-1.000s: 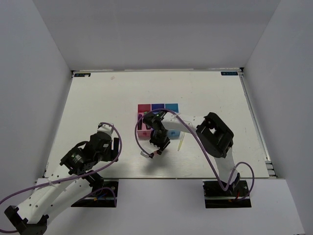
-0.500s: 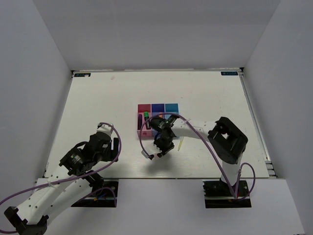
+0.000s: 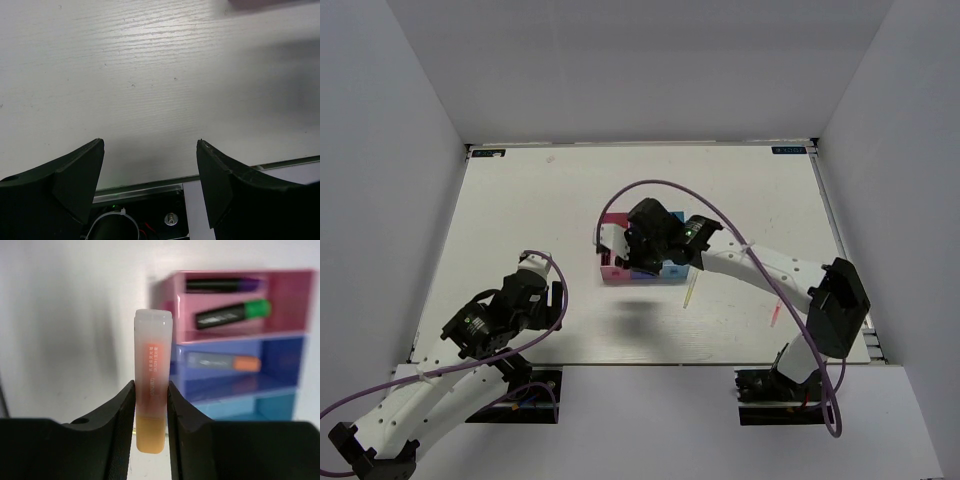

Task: Sort the stationery into containers
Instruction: Place the pen in the storage box, then pick up the pen from the center of the board.

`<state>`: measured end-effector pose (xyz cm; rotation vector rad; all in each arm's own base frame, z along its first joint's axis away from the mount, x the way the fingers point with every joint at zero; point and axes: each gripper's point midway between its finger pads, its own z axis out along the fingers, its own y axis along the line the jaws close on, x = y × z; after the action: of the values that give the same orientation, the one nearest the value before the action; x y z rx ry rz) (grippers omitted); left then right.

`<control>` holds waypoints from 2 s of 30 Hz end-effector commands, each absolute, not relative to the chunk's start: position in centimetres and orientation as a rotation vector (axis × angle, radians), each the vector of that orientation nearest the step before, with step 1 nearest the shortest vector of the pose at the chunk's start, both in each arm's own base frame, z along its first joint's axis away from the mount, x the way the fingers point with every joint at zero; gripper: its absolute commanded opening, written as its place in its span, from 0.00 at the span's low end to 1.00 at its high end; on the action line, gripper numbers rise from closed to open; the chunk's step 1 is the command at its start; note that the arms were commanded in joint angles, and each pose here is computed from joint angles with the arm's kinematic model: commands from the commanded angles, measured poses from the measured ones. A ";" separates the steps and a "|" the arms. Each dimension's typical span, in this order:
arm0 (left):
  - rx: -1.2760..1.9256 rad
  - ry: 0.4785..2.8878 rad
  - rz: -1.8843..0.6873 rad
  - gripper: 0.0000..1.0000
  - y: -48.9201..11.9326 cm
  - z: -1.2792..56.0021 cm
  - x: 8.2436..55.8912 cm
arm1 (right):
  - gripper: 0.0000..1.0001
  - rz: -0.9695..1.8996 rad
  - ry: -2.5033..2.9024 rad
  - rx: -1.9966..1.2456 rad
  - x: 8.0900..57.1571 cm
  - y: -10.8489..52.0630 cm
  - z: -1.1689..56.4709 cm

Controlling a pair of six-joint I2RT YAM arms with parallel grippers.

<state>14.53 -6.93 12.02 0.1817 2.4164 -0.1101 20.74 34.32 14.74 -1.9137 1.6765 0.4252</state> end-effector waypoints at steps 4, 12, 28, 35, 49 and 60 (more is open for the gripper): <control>0.162 2.419 -0.101 0.85 -6.6 11.8 14.4 | 0.00 0.105 1.952 -0.975 31.1 34.5 21.8; 0.165 2.422 -0.095 0.85 -6.6 11.7 14.4 | 0.00 0.086 2.162 -0.441 35.7 34.0 19.9; 0.166 2.413 -0.102 0.85 -6.6 11.9 14.5 | 0.13 0.223 2.411 -0.327 35.4 33.6 13.5; 0.164 2.421 -0.093 0.85 -6.6 11.7 14.5 | 0.37 0.260 2.440 -0.356 35.2 33.6 12.8; 0.165 2.415 -0.104 0.77 -6.7 11.8 14.5 | 0.22 0.632 2.147 -0.897 30.7 33.8 19.4; 0.327 2.494 -0.384 0.10 -14.0 11.9 15.6 | 0.44 -0.001 2.022 -1.046 30.9 15.7 17.6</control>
<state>14.35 -10.03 10.60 0.2788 2.5167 -0.2229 27.86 21.98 21.05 -1.1541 1.8824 0.3795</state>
